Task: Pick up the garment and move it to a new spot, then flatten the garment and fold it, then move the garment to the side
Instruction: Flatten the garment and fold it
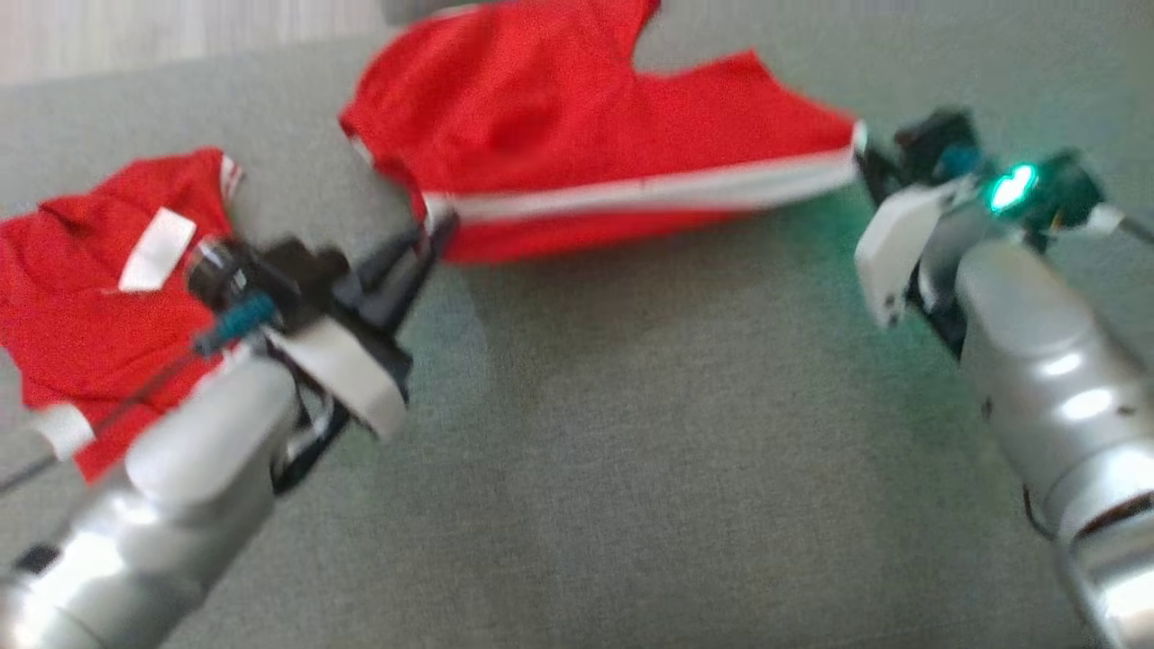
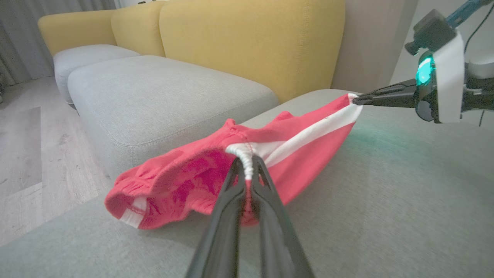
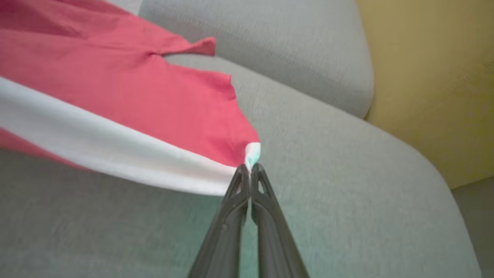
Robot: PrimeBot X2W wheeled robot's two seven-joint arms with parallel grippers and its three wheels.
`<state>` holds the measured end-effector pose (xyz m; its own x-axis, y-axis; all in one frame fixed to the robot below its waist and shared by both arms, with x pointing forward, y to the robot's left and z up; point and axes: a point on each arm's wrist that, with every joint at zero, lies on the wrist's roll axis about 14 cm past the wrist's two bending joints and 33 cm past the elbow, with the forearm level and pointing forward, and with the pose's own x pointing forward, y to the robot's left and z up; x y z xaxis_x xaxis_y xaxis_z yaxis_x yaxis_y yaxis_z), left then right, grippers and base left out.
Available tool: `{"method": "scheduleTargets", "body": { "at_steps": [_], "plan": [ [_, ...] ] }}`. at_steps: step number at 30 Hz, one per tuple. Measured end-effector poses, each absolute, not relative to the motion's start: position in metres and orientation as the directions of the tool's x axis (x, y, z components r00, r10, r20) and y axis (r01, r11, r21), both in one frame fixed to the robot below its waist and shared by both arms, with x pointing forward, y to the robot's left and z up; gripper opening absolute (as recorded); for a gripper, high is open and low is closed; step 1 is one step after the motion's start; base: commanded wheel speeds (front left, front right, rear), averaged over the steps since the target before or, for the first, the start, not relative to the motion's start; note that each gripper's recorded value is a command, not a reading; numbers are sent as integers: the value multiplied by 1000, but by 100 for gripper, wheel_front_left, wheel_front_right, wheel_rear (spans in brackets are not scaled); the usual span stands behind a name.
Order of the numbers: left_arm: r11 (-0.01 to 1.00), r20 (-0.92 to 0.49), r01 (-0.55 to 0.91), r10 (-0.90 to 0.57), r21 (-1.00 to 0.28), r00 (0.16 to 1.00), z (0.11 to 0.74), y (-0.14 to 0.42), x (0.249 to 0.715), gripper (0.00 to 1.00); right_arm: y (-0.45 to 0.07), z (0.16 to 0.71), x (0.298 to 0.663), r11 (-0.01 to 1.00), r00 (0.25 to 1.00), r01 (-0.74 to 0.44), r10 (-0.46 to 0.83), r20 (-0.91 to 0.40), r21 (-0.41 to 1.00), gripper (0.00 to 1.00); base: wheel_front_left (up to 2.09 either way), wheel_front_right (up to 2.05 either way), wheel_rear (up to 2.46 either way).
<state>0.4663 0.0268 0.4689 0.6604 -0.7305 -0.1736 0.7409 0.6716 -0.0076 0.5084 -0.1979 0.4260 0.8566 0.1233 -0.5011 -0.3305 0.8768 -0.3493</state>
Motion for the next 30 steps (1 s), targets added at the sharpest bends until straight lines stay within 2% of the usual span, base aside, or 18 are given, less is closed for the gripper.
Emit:
{"method": "scheduleTargets", "body": {
  "at_steps": [11, 22, 25, 30],
  "plan": [
    [623, -167, 782, -772, -12, 613, 477, 15, 404, 0, -223, 410, 433, 884, 741, -369, 92, -665, -289, 0, 0, 0, 0],
    [563, -152, 825, -821, -58, 550, 476, -7, 344, 0, -261, 425, 374, 910, 669, -362, 101, -736, -204, 0, 0, 0, 0],
    [552, -151, 831, -829, -69, 538, 476, -11, 337, 0, -265, 426, 369, 905, 668, -370, 104, -737, -208, 0, 0, 0, 0],
    [576, -139, 812, -815, -94, 562, 477, -9, 341, 0, -259, 448, 391, 920, 736, -348, 149, -661, -179, 0, 0, 0, 0]
  ]
}}
